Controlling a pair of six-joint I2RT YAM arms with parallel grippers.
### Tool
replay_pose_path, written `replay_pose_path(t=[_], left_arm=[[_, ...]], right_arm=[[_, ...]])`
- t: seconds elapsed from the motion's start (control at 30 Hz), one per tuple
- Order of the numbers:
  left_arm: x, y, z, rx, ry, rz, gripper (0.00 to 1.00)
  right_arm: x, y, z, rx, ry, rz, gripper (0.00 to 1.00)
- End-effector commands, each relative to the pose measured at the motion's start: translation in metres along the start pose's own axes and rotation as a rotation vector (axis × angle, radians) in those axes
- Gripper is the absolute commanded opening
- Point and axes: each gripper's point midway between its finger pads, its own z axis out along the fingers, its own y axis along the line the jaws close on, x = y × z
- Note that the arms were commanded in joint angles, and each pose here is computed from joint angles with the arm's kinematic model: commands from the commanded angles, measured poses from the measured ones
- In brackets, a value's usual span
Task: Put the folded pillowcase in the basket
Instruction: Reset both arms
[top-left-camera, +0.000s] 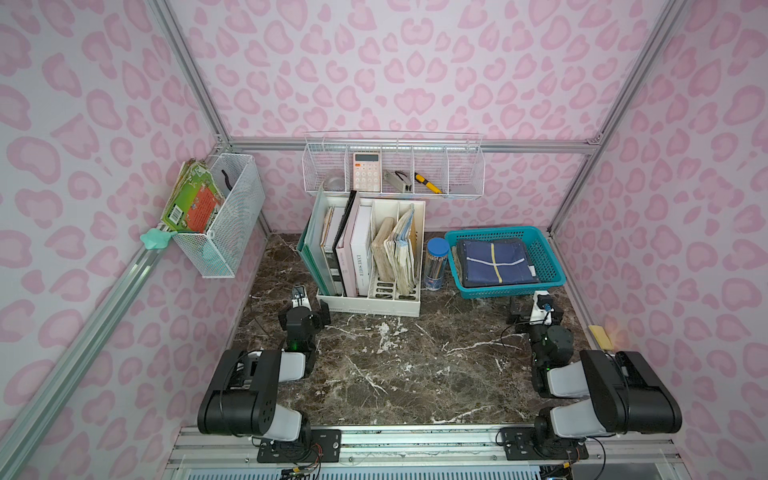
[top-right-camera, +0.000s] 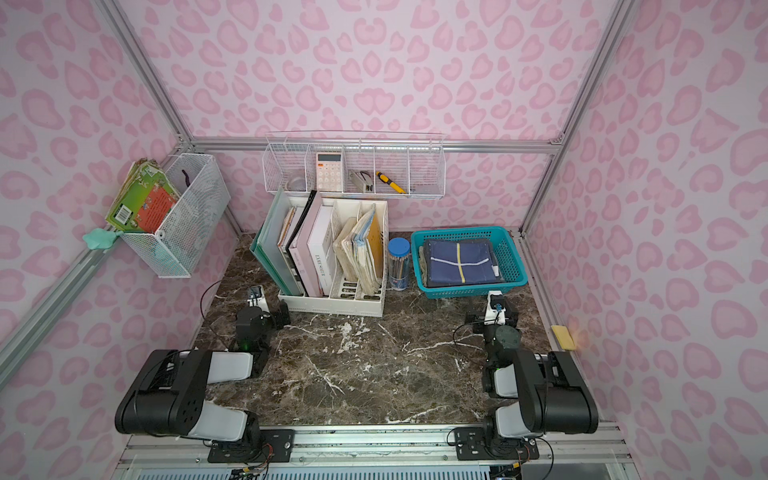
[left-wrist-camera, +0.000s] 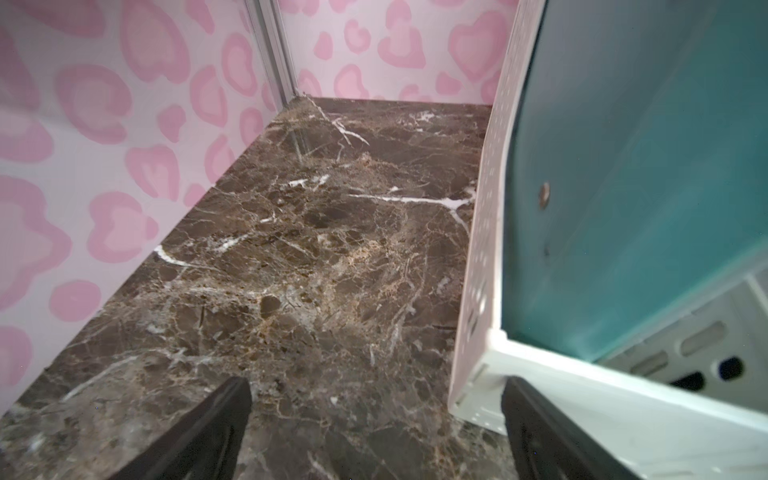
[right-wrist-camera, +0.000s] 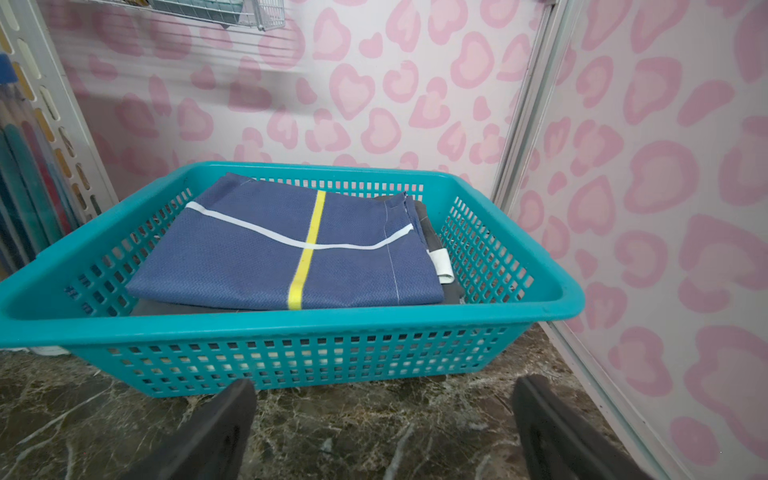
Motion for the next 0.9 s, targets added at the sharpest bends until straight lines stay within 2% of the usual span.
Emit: replay_pose_path(t=[0.0, 0.1, 0.17, 0.23, 0.4, 0.87], left_arm=[[-0.021, -0.002, 0.008, 0.024, -0.081, -0.038, 0.99], [-0.020, -0.004, 0.013, 0.043, -0.060, -0.031, 1.00], [-0.020, -0.004, 0.014, 0.043, -0.056, -0.033, 0.99], [-0.020, -0.003, 0.015, 0.037, -0.048, -0.036, 0.99], [-0.020, 0.001, 0.018, 0.017, -0.035, -0.047, 1.00], [-0.019, 0.005, 0.022, 0.006, -0.014, -0.065, 0.99]], right_arm=[[-0.017, 0.012, 0.000, -0.070, -0.100, -0.013, 0.99], [-0.007, 0.016, 0.009, -0.078, -0.028, -0.030, 0.99], [-0.008, 0.015, 0.013, -0.076, -0.028, -0.033, 0.99], [-0.008, 0.011, 0.013, -0.047, -0.041, -0.021, 0.99], [0.001, -0.004, 0.028, 0.041, 0.032, 0.013, 0.99], [0.000, -0.005, 0.029, 0.048, 0.029, 0.021, 0.99]])
